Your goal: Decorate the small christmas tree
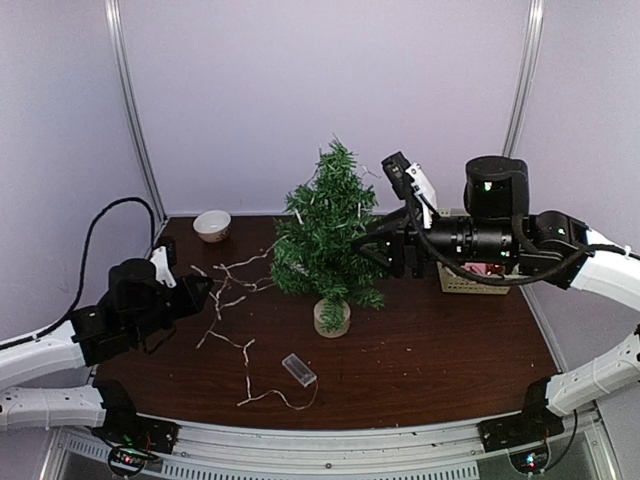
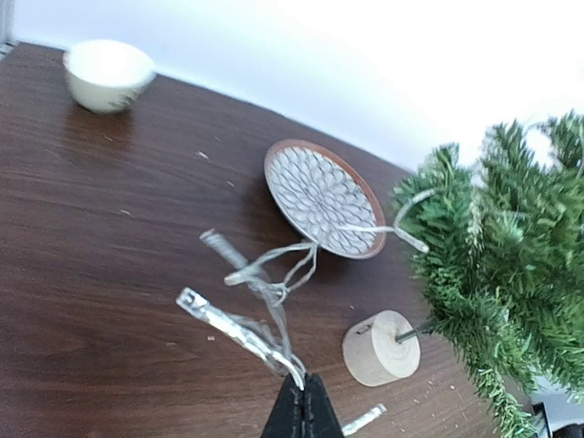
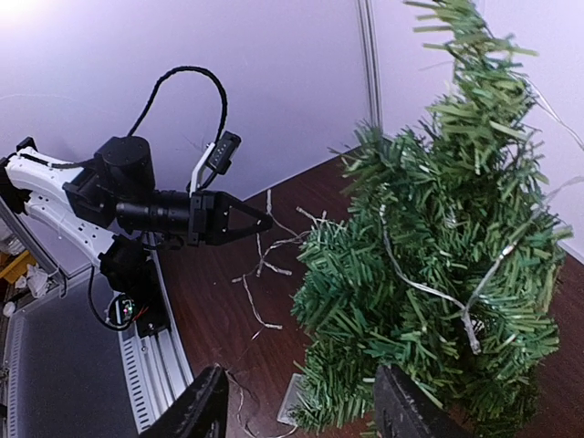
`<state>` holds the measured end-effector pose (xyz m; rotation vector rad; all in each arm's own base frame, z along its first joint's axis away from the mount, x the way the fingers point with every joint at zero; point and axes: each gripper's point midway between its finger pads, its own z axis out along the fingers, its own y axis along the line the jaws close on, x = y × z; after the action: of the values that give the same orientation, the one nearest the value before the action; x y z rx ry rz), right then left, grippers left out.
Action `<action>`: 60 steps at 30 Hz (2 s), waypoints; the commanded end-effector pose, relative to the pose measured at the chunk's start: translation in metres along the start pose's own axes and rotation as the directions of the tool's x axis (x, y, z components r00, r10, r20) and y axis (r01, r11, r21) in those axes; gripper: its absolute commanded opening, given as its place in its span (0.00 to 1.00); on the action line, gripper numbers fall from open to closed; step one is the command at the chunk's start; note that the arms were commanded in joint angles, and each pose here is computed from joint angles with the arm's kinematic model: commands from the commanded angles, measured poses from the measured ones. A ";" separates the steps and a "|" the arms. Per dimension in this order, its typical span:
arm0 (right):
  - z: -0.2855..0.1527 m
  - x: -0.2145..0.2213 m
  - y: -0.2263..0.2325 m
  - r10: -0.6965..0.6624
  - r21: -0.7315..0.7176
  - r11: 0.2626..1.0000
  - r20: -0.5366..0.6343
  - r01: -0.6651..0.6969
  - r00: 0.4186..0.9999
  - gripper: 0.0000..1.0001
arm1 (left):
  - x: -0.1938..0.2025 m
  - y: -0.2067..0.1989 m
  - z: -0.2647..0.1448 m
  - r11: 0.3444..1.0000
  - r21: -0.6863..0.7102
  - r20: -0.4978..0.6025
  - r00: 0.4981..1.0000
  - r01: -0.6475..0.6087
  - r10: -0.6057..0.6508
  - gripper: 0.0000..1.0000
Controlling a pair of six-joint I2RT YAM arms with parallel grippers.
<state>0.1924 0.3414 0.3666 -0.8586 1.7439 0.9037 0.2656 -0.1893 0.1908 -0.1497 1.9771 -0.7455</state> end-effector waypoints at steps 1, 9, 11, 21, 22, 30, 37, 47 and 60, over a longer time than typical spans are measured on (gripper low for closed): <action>0.001 -0.022 0.027 -0.044 -0.069 0.997 0.038 0.047 0.998 0.57 | -0.030 0.021 -0.044 0.989 -0.142 0.082 0.995 -0.041 0.053 0.00; 0.018 -0.035 0.064 -0.091 -0.145 0.985 0.026 0.094 0.995 0.53 | -0.081 -0.055 -0.066 0.995 0.018 0.100 0.991 -0.094 0.092 0.00; 0.023 -0.038 0.073 -0.098 -0.159 0.982 0.027 0.101 0.995 0.52 | -0.088 -0.076 -0.069 0.991 0.059 0.118 0.987 -0.120 0.112 0.00; 0.053 -0.047 0.101 -0.137 -0.169 0.976 0.006 0.136 0.991 0.50 | -0.083 -0.186 -0.088 0.910 0.250 0.227 0.934 -0.330 0.276 0.00; 0.055 -0.047 0.102 -0.139 -0.167 0.976 0.001 0.137 0.990 0.49 | -0.081 -0.194 -0.091 0.901 0.260 0.240 0.927 -0.347 0.288 0.00; 0.070 -0.036 0.104 -0.146 -0.143 0.980 -0.032 0.140 0.989 0.46 | -0.075 -0.223 -0.099 0.882 0.313 0.262 0.925 -0.352 0.276 0.00; 0.090 -0.028 0.100 -0.155 -0.111 0.983 -0.053 0.148 0.987 0.44 | -0.078 -0.231 -0.106 0.885 0.353 0.268 0.939 -0.305 0.217 0.00; 0.105 -0.033 0.097 -0.170 -0.081 0.983 -0.040 0.167 0.985 0.37 | -0.071 -0.236 -0.105 0.879 0.374 0.256 0.944 -0.296 0.209 0.00; 0.111 -0.034 0.102 -0.170 -0.097 0.982 -0.050 0.165 0.984 0.17 | -0.073 -0.238 -0.110 0.877 0.397 0.255 0.950 -0.273 0.180 0.00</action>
<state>0.1632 0.4888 0.3735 -1.1016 1.6854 0.8477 0.1678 -0.3051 0.3931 0.3029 1.6068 -0.8760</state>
